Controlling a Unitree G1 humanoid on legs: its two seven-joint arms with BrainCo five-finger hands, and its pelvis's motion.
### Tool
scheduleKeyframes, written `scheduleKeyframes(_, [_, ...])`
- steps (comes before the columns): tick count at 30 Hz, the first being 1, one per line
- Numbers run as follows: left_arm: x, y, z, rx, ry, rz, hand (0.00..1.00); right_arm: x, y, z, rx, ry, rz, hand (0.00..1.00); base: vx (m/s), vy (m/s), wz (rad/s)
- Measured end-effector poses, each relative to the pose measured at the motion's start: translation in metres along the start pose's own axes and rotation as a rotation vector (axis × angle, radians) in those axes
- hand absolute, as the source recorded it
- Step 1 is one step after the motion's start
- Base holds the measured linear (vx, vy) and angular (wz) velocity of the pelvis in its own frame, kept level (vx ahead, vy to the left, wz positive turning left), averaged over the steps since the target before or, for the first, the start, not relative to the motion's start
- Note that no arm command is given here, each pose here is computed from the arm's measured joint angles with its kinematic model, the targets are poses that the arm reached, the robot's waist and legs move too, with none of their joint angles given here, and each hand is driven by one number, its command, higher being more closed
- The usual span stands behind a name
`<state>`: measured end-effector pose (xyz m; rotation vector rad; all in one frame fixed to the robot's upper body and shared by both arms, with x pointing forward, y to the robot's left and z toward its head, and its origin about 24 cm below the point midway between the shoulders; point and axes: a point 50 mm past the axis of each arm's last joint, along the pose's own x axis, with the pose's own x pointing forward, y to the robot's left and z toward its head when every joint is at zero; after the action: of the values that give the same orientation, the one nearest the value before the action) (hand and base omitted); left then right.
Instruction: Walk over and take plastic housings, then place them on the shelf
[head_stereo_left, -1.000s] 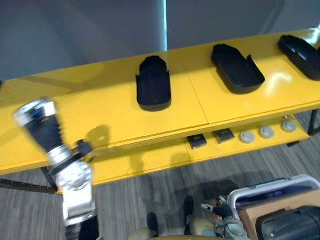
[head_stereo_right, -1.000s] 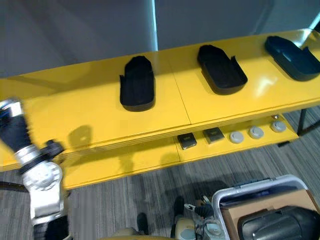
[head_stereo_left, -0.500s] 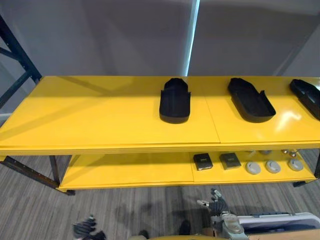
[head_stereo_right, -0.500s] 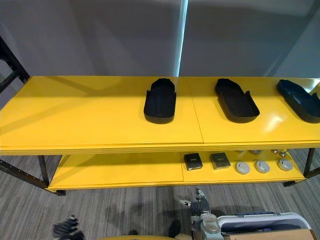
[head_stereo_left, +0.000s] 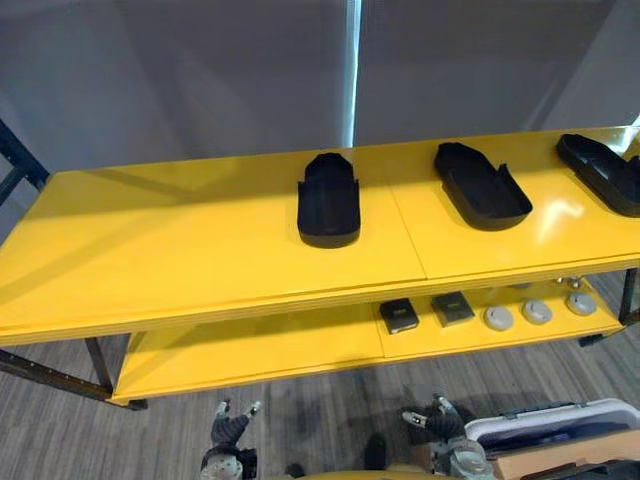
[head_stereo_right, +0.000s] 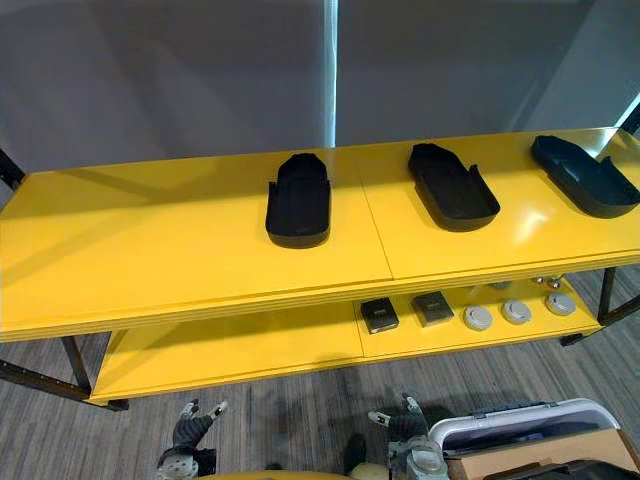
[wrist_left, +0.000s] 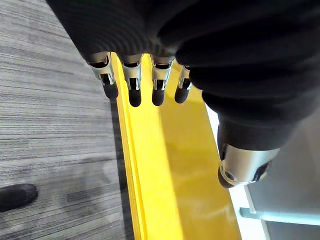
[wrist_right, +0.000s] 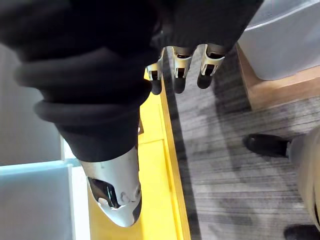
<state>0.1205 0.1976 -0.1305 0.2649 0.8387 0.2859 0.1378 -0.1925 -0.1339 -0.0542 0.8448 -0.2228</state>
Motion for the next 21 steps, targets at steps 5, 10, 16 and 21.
scheduleKeyframes(5, [0.005, 0.004, 0.013, -0.003, -0.044, 0.016, 0.0, 0.004, -0.005, 0.01, -0.001, -0.028, -0.03, 0.0, 0.05, 0.013, -0.29])
scheduleKeyframes(10, [0.012, 0.002, 0.037, -0.023, -0.11, 0.026, 0.0, 0.009, -0.009, 0.026, 0.013, -0.072, -0.06, 0.0, 0.03, 0.04, -0.33])
scheduleKeyframes(16, [0.013, 0.007, 0.052, -0.039, -0.171, 0.057, 0.0, 0.011, 0.006, 0.056, 0.037, -0.177, -0.026, 0.0, -0.15, 0.125, -1.07])
scheduleKeyframes(21, [0.015, 0.009, 0.06, -0.039, -0.192, 0.076, 0.0, 0.009, 0.008, 0.044, 0.035, -0.131, -0.023, 0.0, -0.23, 0.07, -0.83])
